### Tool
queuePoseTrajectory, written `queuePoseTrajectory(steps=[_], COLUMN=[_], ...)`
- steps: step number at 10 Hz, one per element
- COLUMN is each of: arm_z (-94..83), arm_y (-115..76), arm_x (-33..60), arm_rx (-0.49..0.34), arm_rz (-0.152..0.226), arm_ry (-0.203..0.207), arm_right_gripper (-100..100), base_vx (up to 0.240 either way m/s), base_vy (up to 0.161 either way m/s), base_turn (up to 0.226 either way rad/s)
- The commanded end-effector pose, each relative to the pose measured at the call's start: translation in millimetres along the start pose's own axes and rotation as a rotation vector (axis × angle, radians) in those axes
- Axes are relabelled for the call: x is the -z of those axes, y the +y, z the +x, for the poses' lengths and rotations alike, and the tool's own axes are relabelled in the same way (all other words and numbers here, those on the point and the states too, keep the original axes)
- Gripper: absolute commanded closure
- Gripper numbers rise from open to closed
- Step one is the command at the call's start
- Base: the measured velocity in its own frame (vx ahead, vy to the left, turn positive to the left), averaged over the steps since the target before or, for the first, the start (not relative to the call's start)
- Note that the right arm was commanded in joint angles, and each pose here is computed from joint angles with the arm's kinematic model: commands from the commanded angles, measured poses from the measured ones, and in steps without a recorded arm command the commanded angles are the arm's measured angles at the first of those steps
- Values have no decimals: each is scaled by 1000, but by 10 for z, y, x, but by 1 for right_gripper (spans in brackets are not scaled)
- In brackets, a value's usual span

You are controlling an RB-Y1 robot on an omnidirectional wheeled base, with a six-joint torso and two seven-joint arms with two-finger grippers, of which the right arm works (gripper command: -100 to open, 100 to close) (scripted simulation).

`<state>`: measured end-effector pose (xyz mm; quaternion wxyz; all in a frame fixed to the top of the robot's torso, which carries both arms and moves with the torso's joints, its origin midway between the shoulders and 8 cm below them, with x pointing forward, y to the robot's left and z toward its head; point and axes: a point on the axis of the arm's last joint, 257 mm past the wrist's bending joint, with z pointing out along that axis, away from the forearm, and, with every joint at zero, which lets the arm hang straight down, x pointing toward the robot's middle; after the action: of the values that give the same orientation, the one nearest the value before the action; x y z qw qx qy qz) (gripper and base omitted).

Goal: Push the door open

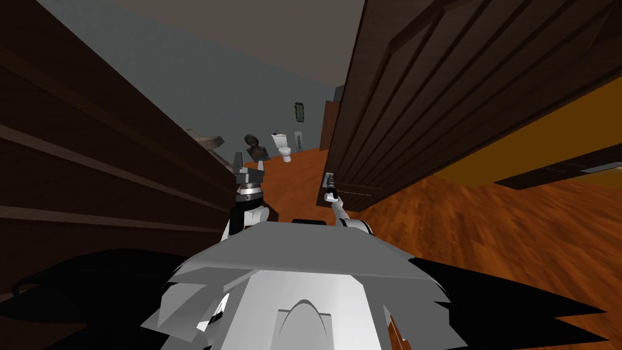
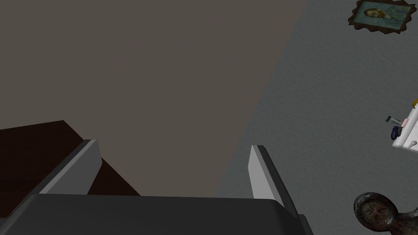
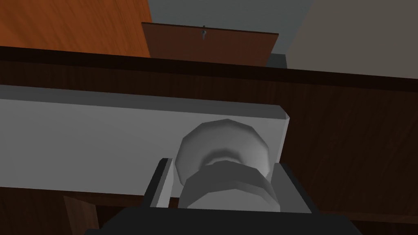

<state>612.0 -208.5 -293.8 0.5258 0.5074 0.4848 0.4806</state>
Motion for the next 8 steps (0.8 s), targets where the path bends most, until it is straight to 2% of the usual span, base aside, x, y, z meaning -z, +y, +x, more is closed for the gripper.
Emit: queuePoseTrajectory(steps=[1, 5, 6, 7, 8], arm_z=[-10, -10, -255, -255, -393], arm_y=[-21, -21, -11, -11, 7], arm_x=[7, 7, -22, -22, -38], arm_rx=[1, 1, 27, 27, 37], arm_rz=[5, 5, 3, 3, 0], arm_ry=[-1, -1, -31, -31, -52], arm_right_gripper=[100, 100, 100, 100, 100], base_vx=[-25, -9, 120, 138, 164], base_vy=[-9, -4, 16, 27, 32], base_turn=[9, 4, -44, -12, -34])
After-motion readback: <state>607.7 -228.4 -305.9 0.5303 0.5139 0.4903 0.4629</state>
